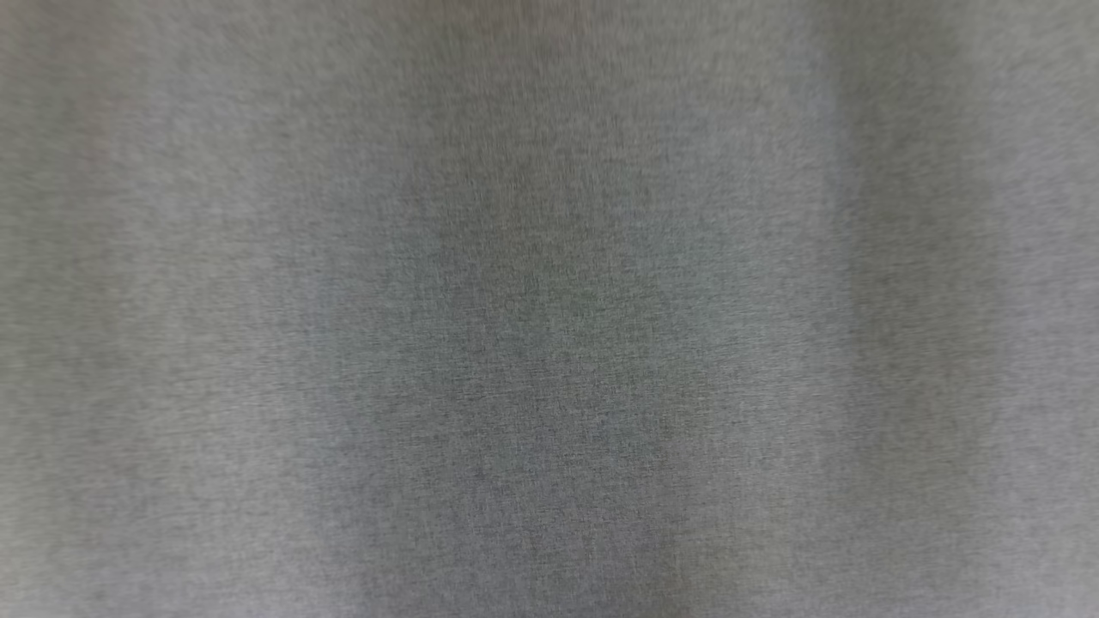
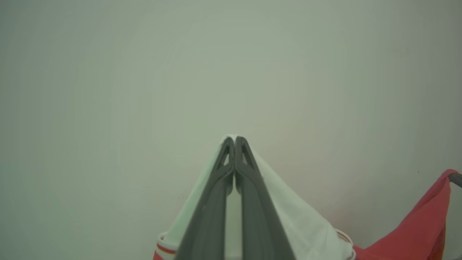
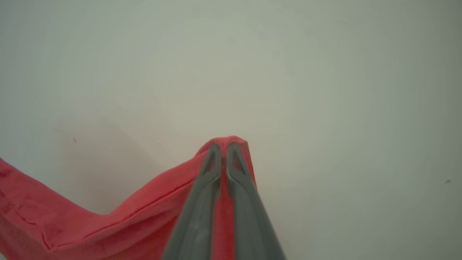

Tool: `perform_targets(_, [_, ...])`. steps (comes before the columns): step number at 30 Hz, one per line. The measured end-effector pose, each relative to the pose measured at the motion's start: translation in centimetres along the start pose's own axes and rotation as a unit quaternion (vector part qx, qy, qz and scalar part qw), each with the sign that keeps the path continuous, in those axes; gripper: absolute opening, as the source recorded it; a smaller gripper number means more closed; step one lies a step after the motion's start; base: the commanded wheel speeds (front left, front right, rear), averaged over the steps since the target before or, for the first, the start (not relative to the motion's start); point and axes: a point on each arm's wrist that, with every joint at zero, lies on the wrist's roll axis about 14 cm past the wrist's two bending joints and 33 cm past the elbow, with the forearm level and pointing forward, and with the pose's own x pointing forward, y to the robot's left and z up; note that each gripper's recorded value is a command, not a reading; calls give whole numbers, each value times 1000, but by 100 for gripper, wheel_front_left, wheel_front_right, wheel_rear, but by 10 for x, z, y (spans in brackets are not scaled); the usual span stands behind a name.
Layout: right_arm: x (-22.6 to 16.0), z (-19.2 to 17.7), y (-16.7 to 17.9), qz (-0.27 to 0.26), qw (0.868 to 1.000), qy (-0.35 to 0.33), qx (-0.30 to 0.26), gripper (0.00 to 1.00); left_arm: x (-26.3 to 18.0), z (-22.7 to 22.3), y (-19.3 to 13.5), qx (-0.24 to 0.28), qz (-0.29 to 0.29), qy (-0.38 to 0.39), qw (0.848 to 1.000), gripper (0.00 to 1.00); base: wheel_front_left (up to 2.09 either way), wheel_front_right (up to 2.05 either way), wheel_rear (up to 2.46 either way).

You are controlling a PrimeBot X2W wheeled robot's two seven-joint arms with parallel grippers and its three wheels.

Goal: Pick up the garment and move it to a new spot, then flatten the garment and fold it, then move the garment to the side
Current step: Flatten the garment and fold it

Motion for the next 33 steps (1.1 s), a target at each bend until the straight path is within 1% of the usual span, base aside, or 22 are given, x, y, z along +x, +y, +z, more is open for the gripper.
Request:
perform_targets(2, [-12,-6,4,4,1000,5,9,0,-13,-6,-5,2,-9,8,1000,0,0,0,0])
perform_targets(3, [-18,-7,5,6,1000,6,16,0,-20,-7,-8,-20,-8,8,1000,0,0,0,0])
perform_targets(5, [-31,-8,7,8,1000,4,23,0,-33,-7,-12,-11,-16,14,1000,0,0,0,0])
perform_targets(6, [-38,-9,7,9,1000,5,27,0,-39,-4,-11,-23,-10,9,1000,0,0,0,0])
perform_targets(12, [-97,-29,3,6,998,27,59,0,-87,10,-23,-48,9,-2,999,0,0,0,0])
perform_targets(16, [-135,-32,6,4,996,33,81,0,-128,23,-28,-64,36,-13,997,0,0,0,0])
perform_targets(18, [-157,-38,6,-1,995,42,93,0,-153,18,-35,-79,50,-3,996,0,0,0,0])
perform_targets(19, [-179,-45,2,-12,993,51,105,0,-178,11,-44,-95,63,13,993,0,0,0,0])
perform_targets(23, [-221,-51,-10,-49,988,57,133,0,-223,8,-53,-132,102,28,986,0,0,0,0])
perform_targets(28, [-267,-66,2,-62,982,89,158,0,-275,-3,-61,-165,146,59,974,0,0,0,0])
perform_targets(33, [-311,-80,6,-81,975,127,165,0,-328,-23,-67,-187,187,106,959,0,0,0,0])
